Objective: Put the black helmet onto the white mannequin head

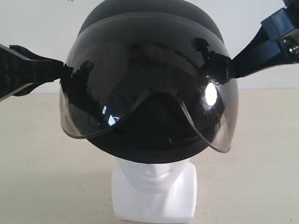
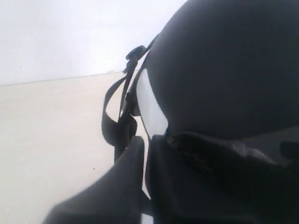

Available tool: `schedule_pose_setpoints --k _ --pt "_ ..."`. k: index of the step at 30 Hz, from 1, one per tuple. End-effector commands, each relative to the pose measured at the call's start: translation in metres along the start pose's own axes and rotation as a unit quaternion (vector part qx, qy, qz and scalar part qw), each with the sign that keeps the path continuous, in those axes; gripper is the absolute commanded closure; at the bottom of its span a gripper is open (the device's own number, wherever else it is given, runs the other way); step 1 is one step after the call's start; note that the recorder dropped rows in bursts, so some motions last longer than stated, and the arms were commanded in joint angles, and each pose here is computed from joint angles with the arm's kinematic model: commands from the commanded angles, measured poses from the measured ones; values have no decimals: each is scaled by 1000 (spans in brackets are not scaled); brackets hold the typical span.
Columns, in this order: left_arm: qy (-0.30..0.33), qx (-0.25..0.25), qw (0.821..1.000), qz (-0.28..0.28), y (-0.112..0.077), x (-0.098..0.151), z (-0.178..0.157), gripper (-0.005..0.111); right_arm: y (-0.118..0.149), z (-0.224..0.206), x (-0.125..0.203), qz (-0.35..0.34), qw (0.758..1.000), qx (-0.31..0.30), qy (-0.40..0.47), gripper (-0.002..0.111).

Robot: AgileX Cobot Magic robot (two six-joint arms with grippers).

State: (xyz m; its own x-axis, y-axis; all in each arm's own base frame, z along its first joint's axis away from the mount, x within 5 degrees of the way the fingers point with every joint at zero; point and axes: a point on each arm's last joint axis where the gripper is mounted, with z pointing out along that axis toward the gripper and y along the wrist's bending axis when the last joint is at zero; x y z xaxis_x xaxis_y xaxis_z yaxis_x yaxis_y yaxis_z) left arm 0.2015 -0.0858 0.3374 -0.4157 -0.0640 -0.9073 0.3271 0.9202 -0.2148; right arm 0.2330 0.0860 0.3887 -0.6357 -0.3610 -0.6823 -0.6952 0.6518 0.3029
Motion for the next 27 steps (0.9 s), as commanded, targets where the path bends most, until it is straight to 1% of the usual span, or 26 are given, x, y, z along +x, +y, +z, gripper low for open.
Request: schedule_pose_setpoints --k 1,7,10,12,15,18,20,22,24,25,27 --pt "-6 -2 1000 8 1 -2 0 102 10 -4 1 7 1000 -13 -5 109" --pt "7 -2 1000 8 1 0 0 102 9 -6 3 12 1000 4 4 109" --pt "3 -1 1000 9 0 -1 -2 102 11 -8 4 8 1000 10 3 109" --pt "-9 -1 1000 10 0 -4 -8 102 14 -13 5 4 1000 15 -2 109" --pt "-39 4 999 27 -2 -10 -24 102 20 -22 8 -4 1000 30 -7 109" --pt "-71 8 996 43 -4 -17 -39 102 24 -33 8 -5 998 58 -12 109" --pt "-86 8 995 56 -5 -23 -49 102 26 -43 6 1 996 86 -16 109" --pt "-98 5 993 71 -6 -32 -54 102 28 -50 2 -2 995 100 -24 109" --pt "-119 -3 988 102 -8 -44 -59 102 32 -56 -4 -12 994 101 -38 109" --pt "-137 -7 984 115 -10 -55 -62 102 35 -59 -7 -19 994 97 -47 109" --pt "-162 -5 980 119 -14 -73 -67 102 40 -64 -12 -33 994 89 -62 109"
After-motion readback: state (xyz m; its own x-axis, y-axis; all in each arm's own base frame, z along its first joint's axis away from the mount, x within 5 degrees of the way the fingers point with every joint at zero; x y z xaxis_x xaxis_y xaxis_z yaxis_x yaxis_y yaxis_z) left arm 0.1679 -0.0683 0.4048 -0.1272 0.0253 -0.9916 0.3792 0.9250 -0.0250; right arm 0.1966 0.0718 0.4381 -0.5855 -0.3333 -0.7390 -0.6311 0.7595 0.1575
